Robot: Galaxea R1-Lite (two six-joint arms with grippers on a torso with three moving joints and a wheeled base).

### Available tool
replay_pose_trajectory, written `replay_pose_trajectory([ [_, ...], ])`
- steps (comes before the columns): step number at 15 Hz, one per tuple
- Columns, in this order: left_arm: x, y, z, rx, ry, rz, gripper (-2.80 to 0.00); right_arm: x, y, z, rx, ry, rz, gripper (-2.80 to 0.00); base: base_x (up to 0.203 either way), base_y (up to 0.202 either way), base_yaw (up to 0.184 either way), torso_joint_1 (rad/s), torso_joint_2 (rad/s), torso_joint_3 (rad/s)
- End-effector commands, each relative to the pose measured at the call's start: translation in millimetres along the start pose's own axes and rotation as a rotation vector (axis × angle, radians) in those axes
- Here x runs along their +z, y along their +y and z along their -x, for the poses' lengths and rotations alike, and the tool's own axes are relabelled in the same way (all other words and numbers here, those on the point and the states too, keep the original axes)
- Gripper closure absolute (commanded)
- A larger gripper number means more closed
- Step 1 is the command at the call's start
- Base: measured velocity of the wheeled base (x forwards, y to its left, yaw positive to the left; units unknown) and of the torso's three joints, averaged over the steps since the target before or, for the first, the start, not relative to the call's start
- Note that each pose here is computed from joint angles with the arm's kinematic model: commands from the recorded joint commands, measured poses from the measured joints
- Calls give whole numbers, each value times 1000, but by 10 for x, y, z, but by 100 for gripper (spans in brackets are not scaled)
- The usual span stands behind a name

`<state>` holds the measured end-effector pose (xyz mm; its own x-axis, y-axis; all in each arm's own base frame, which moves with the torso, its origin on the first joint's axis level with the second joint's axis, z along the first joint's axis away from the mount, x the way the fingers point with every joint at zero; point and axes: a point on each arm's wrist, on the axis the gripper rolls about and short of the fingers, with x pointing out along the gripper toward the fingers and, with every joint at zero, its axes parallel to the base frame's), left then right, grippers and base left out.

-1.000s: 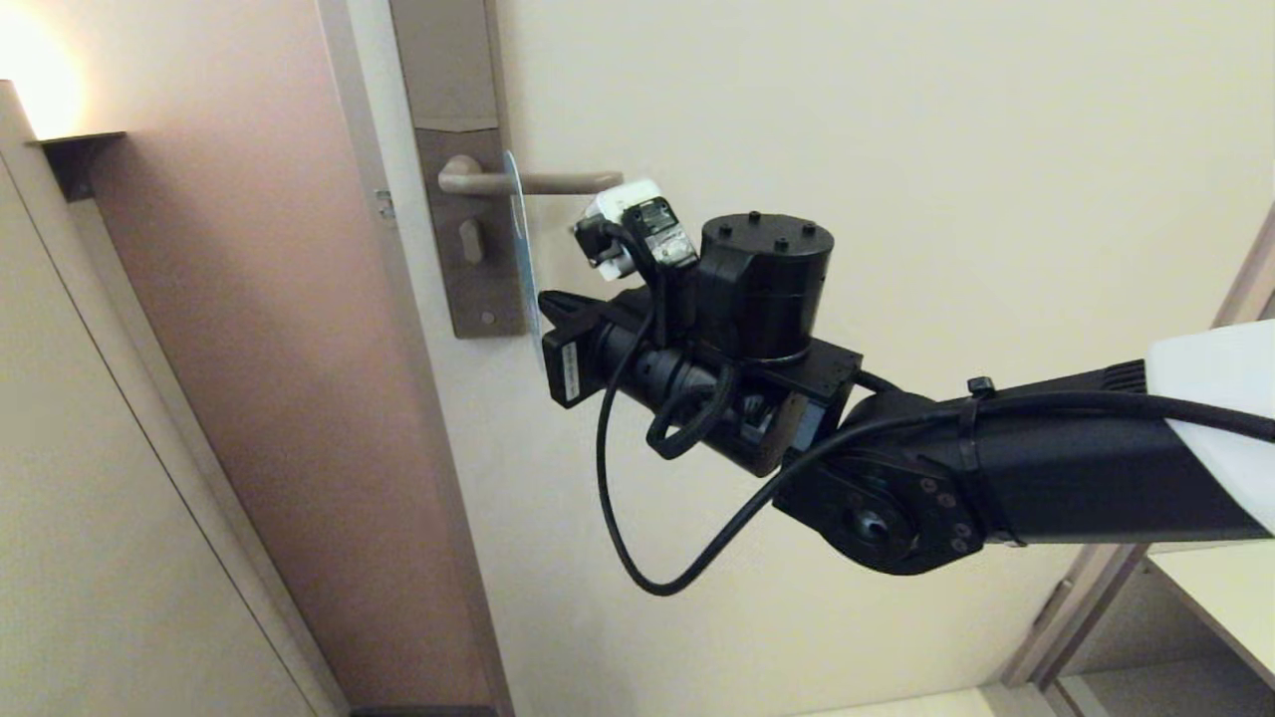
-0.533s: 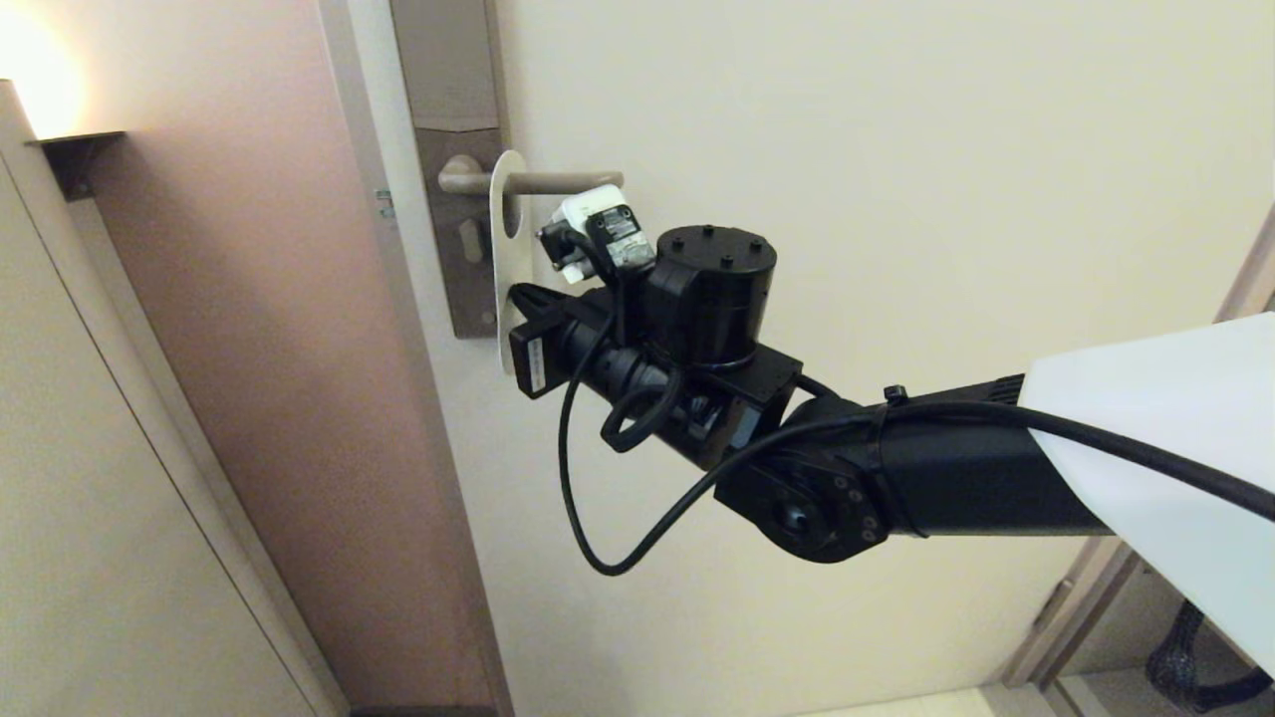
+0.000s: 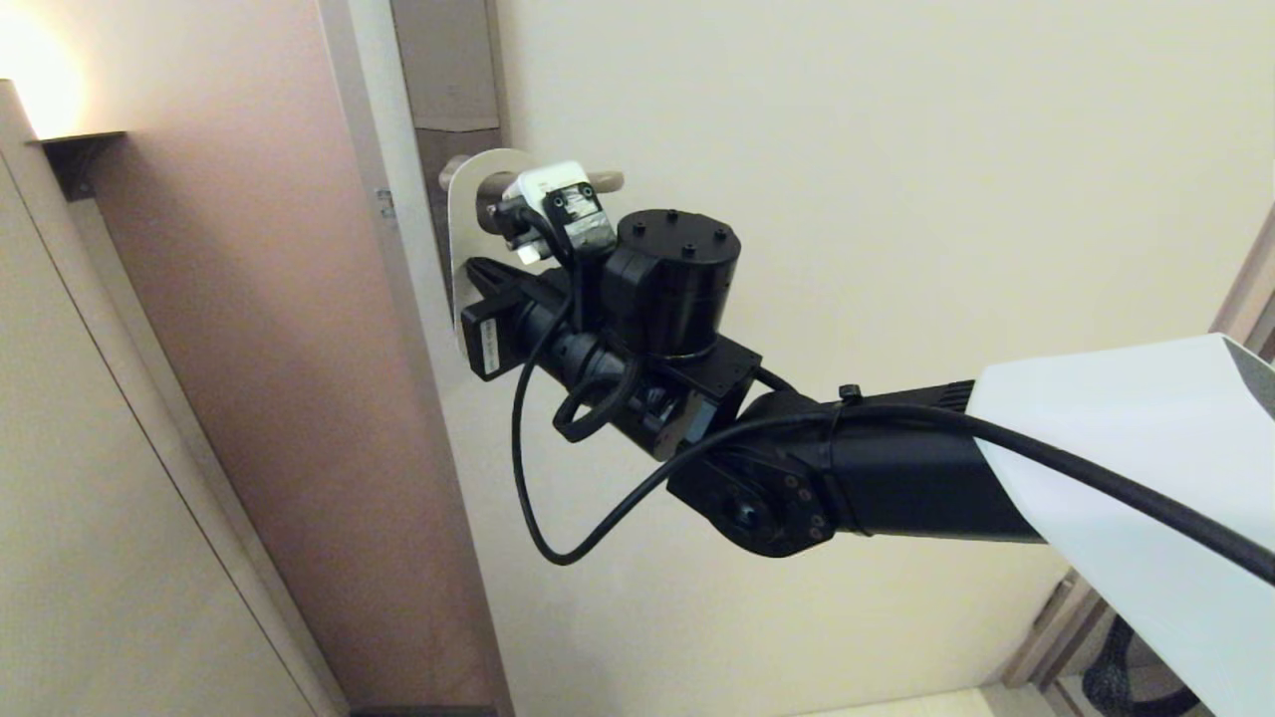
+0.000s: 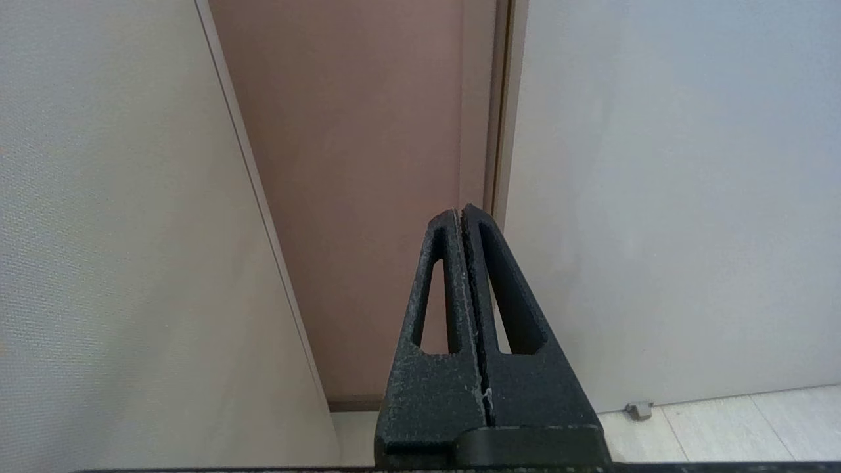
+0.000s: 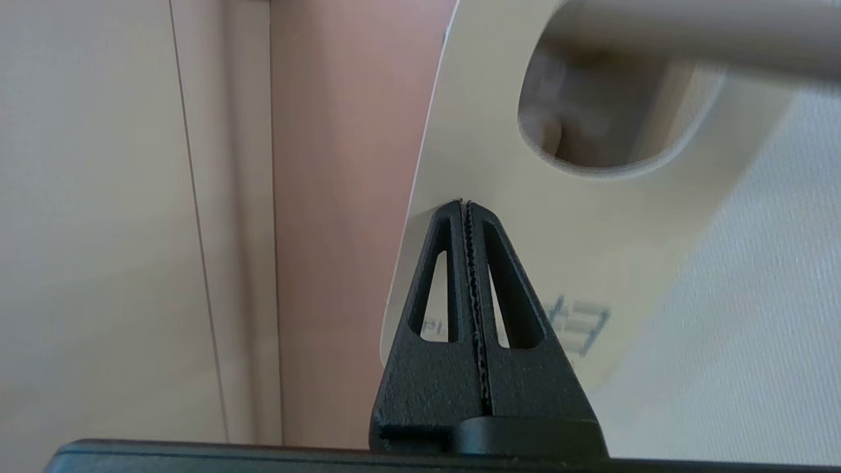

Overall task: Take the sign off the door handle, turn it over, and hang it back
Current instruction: Hang the sign back with the other side facing out

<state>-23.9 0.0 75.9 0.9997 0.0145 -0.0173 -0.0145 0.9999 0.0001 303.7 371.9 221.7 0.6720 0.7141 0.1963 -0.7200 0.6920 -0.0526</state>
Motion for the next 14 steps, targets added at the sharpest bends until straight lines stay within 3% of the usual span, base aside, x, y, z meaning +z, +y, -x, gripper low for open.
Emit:
replay_pose_trajectory([
  [1,1,0,-1,1,1,0,0,-67,17,-49,-2,-14,13,0,0,0,0,0,0,0],
  [10,1,0,-1,1,1,0,0,-357,100,-95,-92,9,45,0,0,0,0,0,0,0],
  [14,1,0,-1,1,1,0,0,-241,125,-137,-91,-42,39,0,0,0,0,0,0,0],
])
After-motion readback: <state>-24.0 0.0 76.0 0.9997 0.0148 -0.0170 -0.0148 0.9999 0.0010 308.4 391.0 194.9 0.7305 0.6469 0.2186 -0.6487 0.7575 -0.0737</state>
